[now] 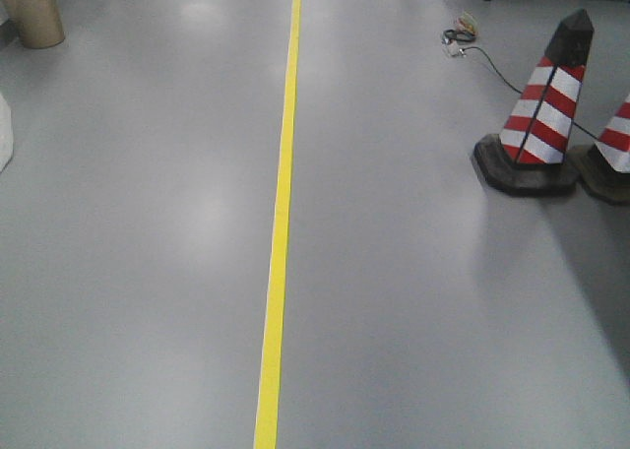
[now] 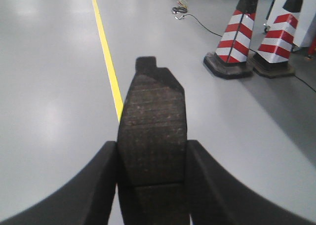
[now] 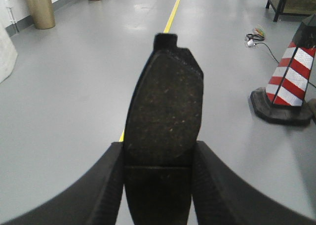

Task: Move and align brake pads A on conveyor
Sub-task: 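Drive forward along the yellow floor line past the striped cones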

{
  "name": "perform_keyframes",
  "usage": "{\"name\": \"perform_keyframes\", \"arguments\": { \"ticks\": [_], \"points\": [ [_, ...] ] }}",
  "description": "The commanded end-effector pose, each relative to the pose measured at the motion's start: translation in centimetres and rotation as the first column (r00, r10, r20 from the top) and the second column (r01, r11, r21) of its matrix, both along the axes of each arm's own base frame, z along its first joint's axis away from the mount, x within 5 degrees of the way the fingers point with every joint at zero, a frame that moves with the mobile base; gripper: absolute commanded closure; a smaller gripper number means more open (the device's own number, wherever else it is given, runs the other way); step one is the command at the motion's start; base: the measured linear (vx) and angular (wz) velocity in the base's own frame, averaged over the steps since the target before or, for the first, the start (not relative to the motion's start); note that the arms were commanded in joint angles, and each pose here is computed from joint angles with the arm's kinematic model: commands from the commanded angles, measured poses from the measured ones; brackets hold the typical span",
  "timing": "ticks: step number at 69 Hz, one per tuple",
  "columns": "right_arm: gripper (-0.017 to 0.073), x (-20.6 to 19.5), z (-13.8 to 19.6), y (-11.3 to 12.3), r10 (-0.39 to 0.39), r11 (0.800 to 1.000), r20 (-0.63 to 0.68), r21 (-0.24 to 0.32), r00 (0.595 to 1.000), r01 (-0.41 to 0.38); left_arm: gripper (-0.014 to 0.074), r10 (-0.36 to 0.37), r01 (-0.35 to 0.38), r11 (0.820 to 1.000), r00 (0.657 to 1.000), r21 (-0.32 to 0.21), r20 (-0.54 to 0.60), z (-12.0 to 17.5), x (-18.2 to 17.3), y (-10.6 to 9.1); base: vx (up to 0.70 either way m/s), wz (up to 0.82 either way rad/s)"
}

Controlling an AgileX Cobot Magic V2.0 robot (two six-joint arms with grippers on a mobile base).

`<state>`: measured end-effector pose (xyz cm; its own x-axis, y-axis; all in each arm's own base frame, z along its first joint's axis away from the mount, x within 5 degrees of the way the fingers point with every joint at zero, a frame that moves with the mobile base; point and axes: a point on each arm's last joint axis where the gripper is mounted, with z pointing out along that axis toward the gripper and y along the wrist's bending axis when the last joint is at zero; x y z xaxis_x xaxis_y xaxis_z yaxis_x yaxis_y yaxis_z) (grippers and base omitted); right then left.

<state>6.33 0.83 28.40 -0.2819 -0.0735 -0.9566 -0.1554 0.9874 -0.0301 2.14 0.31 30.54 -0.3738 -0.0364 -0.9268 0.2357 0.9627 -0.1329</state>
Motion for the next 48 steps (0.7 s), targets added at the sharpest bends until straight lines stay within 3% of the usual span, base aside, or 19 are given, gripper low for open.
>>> {"name": "perform_keyframes", "arguments": {
  "ticks": [1,48],
  "points": [
    [0.0561,0.19,1.75,0.03,0.004,1.000,0.118,-0.002,0.993,-0.004,0.0599,-0.015,0.018,0.999,0.995,-0.030,0.100,1.56,0.21,-0.18,0.88,-0.01],
    [0.0561,0.19,1.75,0.03,0.004,1.000,0.118,-0.002,0.993,-0.004,0.0599,-0.014,0.017,0.999,0.995,-0.029,0.097,1.54,0.21,-0.17,0.81,-0.07]
  ]
}}
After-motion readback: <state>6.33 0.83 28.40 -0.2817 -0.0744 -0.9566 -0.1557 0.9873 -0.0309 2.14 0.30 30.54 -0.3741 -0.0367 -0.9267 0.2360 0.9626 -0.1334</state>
